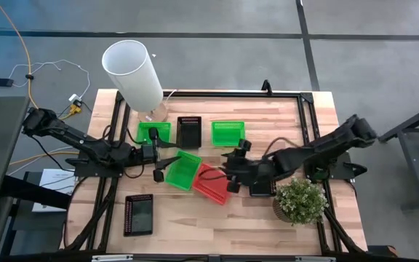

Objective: Stack baskets by color
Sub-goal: Stack the orange bin on the orange bin

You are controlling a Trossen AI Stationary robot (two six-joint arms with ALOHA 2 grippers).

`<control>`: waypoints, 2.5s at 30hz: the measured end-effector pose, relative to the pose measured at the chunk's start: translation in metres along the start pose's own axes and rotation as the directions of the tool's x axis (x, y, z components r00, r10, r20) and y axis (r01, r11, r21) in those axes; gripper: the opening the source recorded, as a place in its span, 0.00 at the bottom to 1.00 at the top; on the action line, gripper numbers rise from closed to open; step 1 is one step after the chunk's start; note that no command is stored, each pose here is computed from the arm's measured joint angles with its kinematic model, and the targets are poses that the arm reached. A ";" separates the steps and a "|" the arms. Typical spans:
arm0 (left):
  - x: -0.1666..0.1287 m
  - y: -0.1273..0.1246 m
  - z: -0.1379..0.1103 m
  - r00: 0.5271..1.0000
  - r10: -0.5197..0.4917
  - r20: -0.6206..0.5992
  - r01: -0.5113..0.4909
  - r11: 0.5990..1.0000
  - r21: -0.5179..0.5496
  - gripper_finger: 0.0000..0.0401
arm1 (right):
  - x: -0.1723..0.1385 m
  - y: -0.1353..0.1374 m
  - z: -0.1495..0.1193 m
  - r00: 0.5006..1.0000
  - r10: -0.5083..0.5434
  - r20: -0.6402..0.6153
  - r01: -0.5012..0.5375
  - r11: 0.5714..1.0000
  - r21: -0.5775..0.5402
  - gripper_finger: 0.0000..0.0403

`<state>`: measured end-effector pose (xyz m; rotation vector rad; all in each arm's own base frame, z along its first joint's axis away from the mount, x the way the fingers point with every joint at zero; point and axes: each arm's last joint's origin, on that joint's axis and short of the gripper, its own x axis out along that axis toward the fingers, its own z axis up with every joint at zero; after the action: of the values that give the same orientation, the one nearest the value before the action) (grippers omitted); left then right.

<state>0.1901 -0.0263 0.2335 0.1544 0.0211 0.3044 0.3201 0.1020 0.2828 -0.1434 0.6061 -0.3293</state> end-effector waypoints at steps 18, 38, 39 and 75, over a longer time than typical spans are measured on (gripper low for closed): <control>0.000 -0.001 -0.001 1.000 -0.022 -0.013 0.019 0.984 -0.175 0.45 | 0.035 0.048 -0.025 0.976 -0.117 -0.182 0.125 0.992 0.032 0.49; 0.000 -0.004 -0.001 0.990 -0.141 0.001 0.137 0.959 -0.250 0.45 | 0.049 0.042 -0.055 0.957 -0.155 -0.244 0.177 0.982 0.072 0.48; 0.000 -0.004 -0.001 0.990 -0.141 0.001 0.137 0.959 -0.250 0.45 | 0.050 0.041 -0.055 0.957 -0.157 -0.244 0.179 0.981 0.072 0.47; 0.000 -0.005 -0.003 0.989 -0.144 -0.018 0.135 0.961 -0.239 0.45 | 0.006 -0.017 -0.095 0.961 0.150 0.234 -0.237 0.880 0.411 0.00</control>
<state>0.1911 -0.0303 0.2295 -0.0904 0.0302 0.1664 0.2653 0.0805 0.2066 0.3146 0.3342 -0.2442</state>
